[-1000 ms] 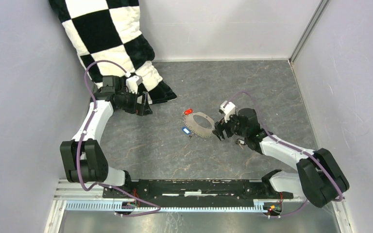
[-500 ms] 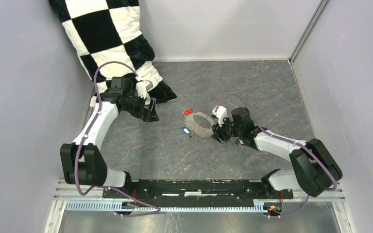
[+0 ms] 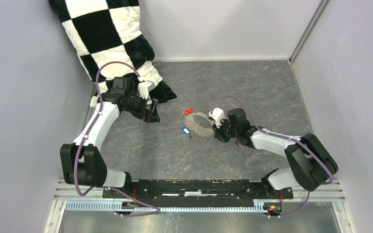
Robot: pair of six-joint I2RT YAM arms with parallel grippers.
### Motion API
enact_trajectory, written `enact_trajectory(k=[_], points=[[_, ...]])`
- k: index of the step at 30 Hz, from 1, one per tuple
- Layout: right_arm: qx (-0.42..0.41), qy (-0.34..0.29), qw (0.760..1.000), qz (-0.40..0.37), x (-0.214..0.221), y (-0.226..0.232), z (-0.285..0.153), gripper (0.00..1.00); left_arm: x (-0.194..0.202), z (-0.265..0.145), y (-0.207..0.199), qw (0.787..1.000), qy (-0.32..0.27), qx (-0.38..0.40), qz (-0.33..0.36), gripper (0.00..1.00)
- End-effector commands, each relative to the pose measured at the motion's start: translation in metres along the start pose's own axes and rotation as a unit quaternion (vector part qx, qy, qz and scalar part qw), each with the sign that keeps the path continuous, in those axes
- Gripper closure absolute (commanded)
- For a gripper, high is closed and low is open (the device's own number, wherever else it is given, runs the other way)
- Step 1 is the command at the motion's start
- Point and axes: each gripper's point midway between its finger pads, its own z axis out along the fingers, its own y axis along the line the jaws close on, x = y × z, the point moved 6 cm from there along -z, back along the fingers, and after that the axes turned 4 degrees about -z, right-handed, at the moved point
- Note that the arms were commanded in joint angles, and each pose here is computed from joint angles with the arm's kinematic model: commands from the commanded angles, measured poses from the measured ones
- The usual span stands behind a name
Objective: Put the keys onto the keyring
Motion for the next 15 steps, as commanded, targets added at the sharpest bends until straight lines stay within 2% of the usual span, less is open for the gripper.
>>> enact_trajectory(k=[1,15], points=[[0.019,-0.012,1.000,-0.015,-0.016,-0.008,0.002,0.76,-0.015,-0.011,-0.009,0.999,-0.023,-0.004,0.046,0.01],[0.005,-0.013,1.000,-0.025,-0.022,-0.002,0.013,0.75,-0.016,-0.010,-0.015,0.998,-0.006,0.000,0.056,0.02]])
